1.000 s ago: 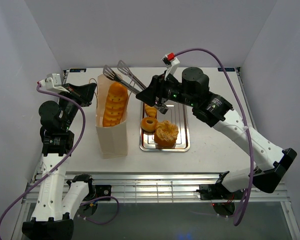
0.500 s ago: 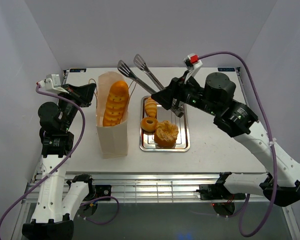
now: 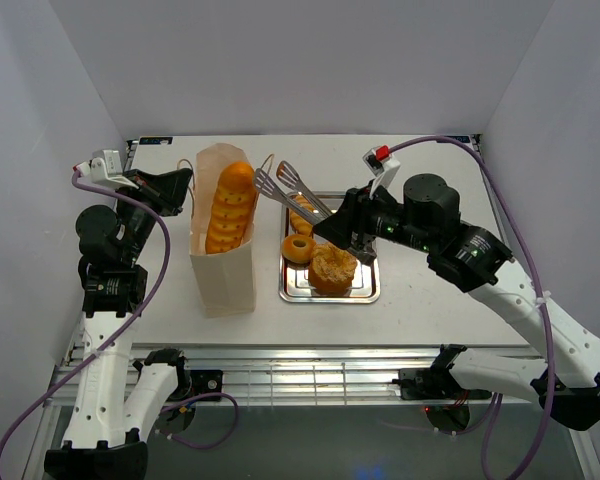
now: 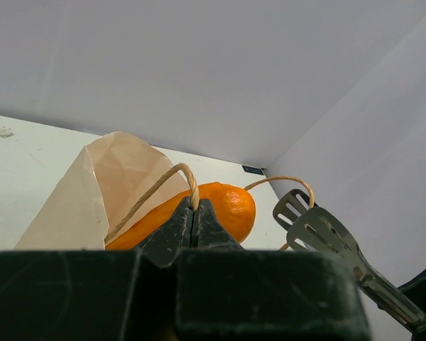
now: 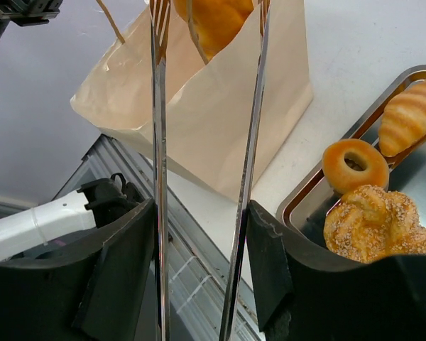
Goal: Place the fake bread into the paper bag
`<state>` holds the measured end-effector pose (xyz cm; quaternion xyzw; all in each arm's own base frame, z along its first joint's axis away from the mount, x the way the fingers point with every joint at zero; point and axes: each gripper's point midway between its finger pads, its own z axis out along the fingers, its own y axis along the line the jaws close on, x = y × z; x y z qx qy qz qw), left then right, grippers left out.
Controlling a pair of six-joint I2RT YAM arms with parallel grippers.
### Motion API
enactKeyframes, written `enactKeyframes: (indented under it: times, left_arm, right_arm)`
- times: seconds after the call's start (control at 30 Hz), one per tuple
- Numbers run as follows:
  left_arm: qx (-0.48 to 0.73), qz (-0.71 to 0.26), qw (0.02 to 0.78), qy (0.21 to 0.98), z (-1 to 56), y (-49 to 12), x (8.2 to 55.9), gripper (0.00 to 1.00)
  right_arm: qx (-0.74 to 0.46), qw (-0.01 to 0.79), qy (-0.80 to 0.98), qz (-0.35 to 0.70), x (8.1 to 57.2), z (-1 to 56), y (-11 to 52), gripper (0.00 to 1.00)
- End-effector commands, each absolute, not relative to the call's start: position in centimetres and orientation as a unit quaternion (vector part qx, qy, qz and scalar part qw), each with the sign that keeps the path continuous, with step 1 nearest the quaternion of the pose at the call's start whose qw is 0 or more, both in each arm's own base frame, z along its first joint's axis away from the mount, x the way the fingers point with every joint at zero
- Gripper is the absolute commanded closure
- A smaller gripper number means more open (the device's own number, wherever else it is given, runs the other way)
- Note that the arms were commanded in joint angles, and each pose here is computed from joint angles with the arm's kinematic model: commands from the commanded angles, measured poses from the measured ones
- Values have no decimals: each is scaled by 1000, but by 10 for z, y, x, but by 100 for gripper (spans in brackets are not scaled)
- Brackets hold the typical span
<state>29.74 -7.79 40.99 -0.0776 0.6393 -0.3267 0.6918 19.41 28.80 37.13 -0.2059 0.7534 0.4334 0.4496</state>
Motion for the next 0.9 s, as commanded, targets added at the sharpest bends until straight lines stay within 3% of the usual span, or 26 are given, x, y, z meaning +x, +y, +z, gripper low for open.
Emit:
enactKeyframes:
  times: [0.0,0.57,0.77,0.87]
  left_arm:
    - [-67,-325,697,636,418,-79,291,100]
    - [-67,-327,690,642,414,-80,294,100]
    - [-70,-328,687,645,412,-80,299,100]
    - [-85,-336,672,654,410,-81,310,100]
  right_arm:
    - [-190,462,734,459,188,391,284,43]
    - [-225,433,709,509,186,398,315,48]
    - [-211,488,701,475,226,421,312,57]
    - [-216,533,683,451,260,444,306,68]
